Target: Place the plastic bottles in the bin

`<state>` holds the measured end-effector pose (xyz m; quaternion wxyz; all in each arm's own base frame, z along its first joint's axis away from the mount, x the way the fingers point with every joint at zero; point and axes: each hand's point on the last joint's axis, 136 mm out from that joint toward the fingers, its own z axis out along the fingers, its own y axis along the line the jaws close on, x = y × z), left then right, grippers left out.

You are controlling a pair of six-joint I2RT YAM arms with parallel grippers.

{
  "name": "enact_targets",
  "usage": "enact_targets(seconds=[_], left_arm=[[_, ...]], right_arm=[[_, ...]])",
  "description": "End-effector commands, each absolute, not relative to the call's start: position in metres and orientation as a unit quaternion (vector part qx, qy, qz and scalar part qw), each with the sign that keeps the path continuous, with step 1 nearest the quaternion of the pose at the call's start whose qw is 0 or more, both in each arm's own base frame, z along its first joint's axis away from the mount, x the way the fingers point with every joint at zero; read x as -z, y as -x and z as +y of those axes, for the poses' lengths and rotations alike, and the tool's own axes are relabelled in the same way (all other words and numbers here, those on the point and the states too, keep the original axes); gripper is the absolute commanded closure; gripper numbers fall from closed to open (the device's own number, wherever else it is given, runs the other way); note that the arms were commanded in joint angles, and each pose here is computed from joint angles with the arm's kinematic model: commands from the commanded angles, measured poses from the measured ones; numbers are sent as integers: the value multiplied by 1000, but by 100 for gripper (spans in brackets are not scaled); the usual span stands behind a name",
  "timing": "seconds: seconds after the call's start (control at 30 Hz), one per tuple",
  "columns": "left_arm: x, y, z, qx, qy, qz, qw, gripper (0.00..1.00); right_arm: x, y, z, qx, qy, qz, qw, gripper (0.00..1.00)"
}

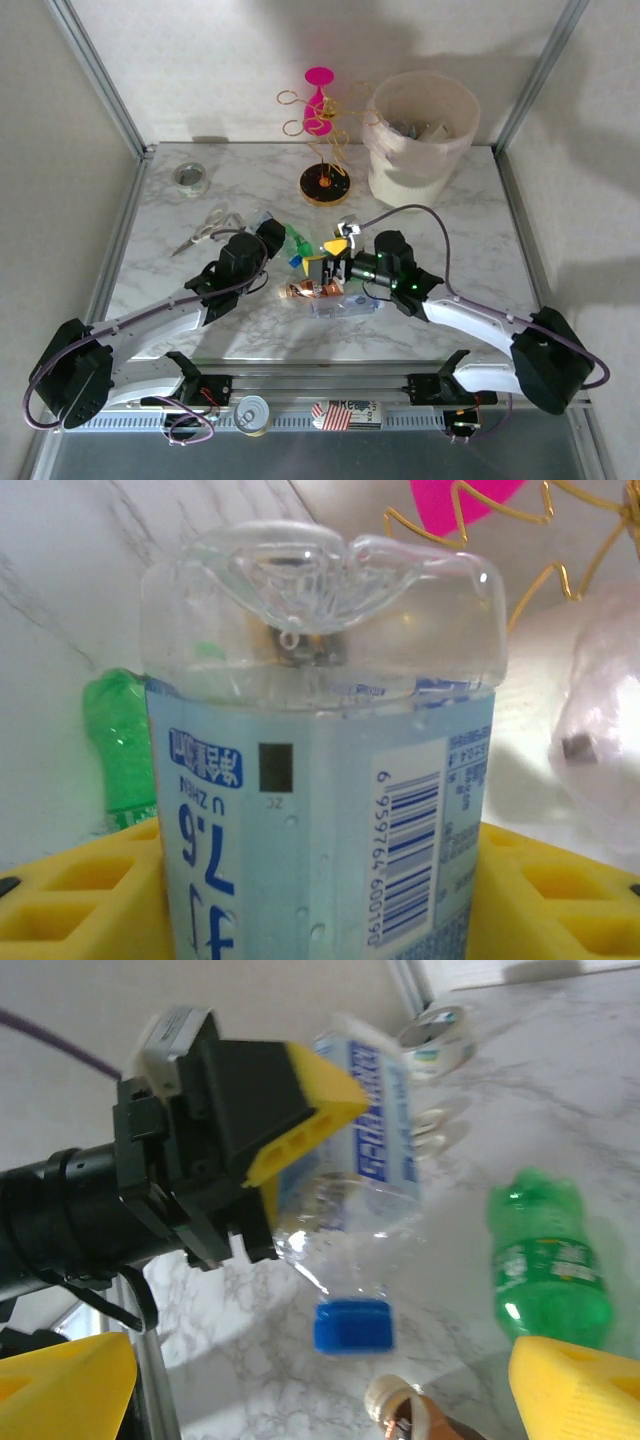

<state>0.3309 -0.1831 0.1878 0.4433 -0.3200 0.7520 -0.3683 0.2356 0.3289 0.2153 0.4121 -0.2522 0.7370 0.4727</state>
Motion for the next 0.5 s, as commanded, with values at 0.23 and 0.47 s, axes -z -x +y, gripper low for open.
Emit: enact_targets(seconds=[0.23, 0.47], left_arm=[[-203, -313, -209, 444, 270, 740, 428, 45], [-211, -303, -214, 470, 262, 729, 423, 44]], right_arm=[[-212, -239, 366, -479, 290, 727, 397, 9], [-202, -245, 369, -475, 279, 738, 391, 11]])
